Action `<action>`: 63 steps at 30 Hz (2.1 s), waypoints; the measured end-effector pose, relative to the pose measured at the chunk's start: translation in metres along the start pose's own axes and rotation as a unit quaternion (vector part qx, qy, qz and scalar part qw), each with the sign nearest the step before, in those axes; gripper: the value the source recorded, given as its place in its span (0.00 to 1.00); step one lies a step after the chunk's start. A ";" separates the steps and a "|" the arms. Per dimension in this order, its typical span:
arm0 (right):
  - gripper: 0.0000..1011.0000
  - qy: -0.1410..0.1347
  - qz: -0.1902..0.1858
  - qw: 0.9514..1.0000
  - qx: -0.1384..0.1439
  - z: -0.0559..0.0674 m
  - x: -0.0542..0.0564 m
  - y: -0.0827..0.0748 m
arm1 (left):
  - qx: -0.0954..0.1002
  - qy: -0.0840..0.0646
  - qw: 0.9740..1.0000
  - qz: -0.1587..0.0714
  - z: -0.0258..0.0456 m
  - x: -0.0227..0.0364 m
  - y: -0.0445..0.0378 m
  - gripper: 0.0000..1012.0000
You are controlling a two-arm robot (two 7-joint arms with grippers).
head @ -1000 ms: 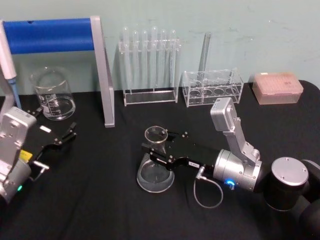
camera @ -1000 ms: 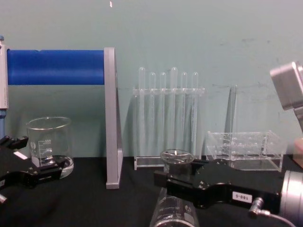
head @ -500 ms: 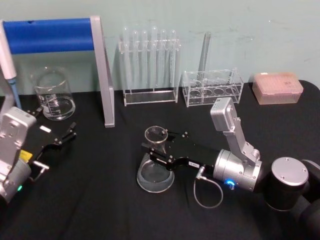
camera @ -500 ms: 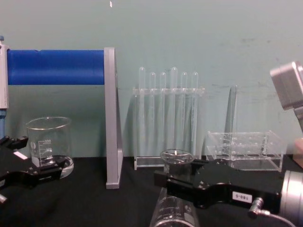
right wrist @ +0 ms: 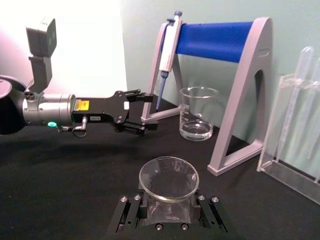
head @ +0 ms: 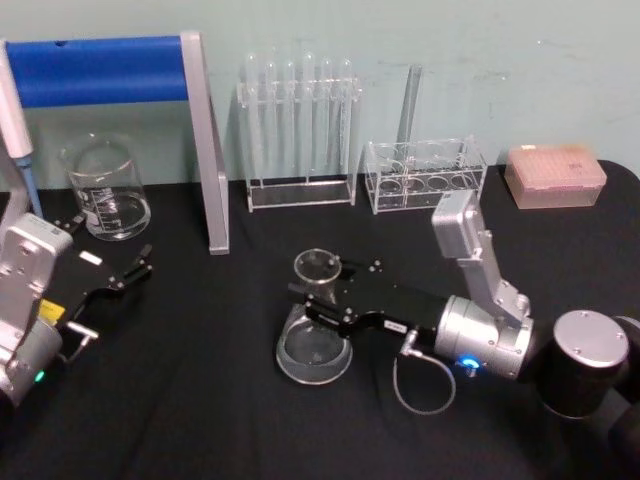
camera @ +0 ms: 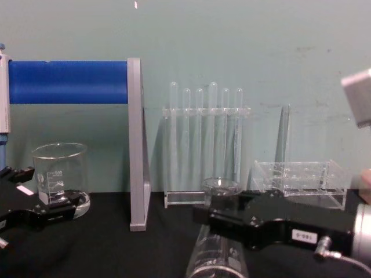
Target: Grasp the erlenmeyer flask with one hand, shake it three times, then place it back.
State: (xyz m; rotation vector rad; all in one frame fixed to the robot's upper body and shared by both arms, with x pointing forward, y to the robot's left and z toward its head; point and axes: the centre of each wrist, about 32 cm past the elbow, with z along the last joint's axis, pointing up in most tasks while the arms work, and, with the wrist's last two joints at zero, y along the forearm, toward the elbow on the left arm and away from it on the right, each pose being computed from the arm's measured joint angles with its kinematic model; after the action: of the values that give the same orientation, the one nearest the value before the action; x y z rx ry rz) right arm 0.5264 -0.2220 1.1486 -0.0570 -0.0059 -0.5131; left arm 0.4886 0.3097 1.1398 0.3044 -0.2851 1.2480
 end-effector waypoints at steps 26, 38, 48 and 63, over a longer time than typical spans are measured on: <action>0.44 -0.012 -0.033 0.999 0.029 0.044 0.004 -0.032 | 0.000 0.000 1.000 0.000 0.0000 0.0000 0.0000 0.99; 0.44 -0.012 -0.046 0.998 0.029 0.045 0.004 -0.032 | 0.000 0.000 1.000 0.000 0.0000 0.0000 0.0000 0.99; 0.44 -0.008 -0.036 0.999 0.026 0.045 -0.009 -0.016 | 0.000 0.000 1.000 0.000 0.0000 0.0000 0.0000 0.99; 0.44 -0.003 0.038 0.999 0.031 0.047 -0.037 0.020 | 0.000 0.000 1.000 0.000 0.0000 0.0000 0.0000 0.99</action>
State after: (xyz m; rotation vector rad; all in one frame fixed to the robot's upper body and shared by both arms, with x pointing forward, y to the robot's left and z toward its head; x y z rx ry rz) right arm 0.5039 -0.1838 1.1942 0.0025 -0.0254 -0.4366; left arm 0.4886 0.3097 1.1398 0.3045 -0.2850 1.2479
